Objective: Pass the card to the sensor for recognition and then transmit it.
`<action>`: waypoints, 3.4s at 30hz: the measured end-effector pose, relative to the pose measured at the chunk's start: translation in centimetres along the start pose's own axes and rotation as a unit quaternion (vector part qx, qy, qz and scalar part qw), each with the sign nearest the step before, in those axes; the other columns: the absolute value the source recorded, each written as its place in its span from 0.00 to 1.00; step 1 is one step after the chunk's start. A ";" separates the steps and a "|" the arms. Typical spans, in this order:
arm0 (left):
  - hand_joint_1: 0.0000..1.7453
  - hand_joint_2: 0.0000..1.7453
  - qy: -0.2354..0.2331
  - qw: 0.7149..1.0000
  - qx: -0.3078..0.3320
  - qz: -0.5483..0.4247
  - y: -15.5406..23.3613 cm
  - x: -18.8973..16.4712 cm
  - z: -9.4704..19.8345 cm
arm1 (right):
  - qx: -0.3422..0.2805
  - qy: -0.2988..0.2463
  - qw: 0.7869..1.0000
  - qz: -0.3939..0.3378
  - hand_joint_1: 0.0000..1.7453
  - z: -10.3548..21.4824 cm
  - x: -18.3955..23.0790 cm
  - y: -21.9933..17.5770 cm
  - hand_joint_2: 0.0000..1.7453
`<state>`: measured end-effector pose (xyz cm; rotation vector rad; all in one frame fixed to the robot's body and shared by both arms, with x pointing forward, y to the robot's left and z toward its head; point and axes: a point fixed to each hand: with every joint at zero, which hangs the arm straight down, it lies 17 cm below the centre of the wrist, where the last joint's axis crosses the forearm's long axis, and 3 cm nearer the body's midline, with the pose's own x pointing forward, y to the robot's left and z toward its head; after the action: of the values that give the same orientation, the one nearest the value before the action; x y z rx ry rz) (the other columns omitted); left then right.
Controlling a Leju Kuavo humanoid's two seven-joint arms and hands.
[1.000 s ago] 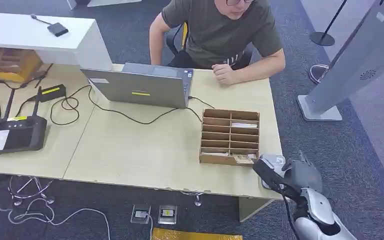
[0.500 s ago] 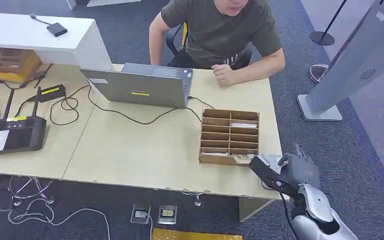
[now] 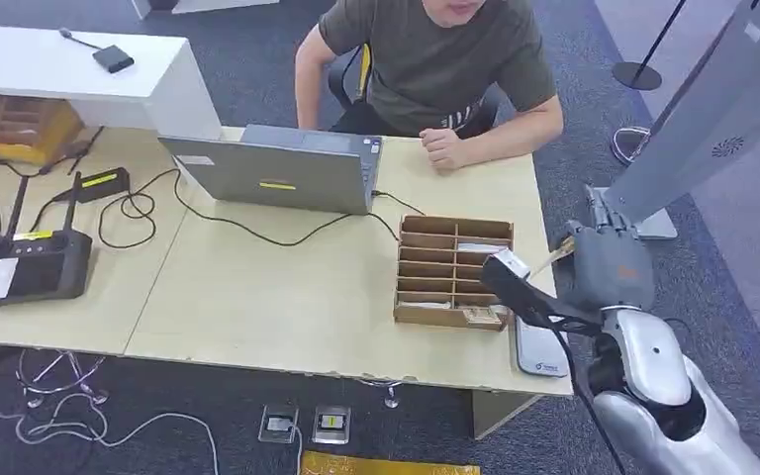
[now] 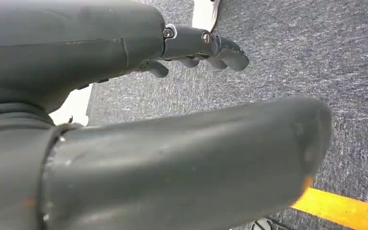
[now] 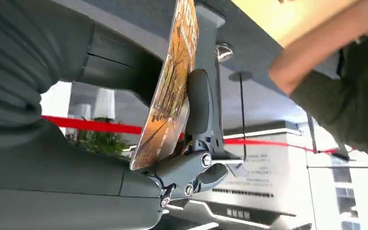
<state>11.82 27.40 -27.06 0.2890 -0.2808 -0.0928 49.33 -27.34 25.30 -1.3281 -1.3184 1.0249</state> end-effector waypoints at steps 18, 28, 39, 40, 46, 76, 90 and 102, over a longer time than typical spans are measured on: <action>0.00 0.00 0.015 0.999 0.015 0.027 0.4 -0.3 0.0 | -0.046 -0.049 0.996 -0.054 1.00 -2.4 7.9 -1.4 1.00; 0.00 0.00 0.028 0.998 0.022 0.049 0.2 -0.6 0.1 | -0.021 -0.062 0.996 -0.055 1.00 -2.6 11.1 1.5 1.00; 0.00 0.00 0.040 0.996 0.030 0.067 -0.1 -0.9 0.3 | -0.020 -0.085 0.995 -0.044 1.00 -2.7 13.3 3.7 1.00; 0.00 0.00 0.042 0.996 0.032 0.067 -0.1 -1.0 0.4 | -0.022 -0.088 0.995 -0.040 1.00 -2.7 13.4 3.8 1.00; 0.00 0.00 0.052 0.994 0.056 0.075 0.1 -1.3 0.6 | -0.037 -0.092 0.995 -0.029 0.00 -2.8 13.6 4.3 0.00; 0.00 0.00 0.036 0.998 0.023 0.052 -0.5 -0.9 0.4 | -0.094 -0.145 0.977 -0.127 0.00 2.2 13.5 -1.6 0.00; 0.00 0.00 0.039 0.997 0.042 0.055 0.5 -1.1 0.3 | -0.110 -0.148 0.981 -0.059 0.00 5.6 9.8 0.6 0.00; 0.00 0.00 0.031 0.997 0.042 0.052 0.4 -0.8 0.3 | -0.009 -0.138 0.990 -0.002 0.00 6.6 9.2 6.1 1.00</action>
<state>11.00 27.83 -26.88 0.3587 -0.2379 0.0309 44.57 -17.44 18.74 -1.2270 -1.5371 1.2302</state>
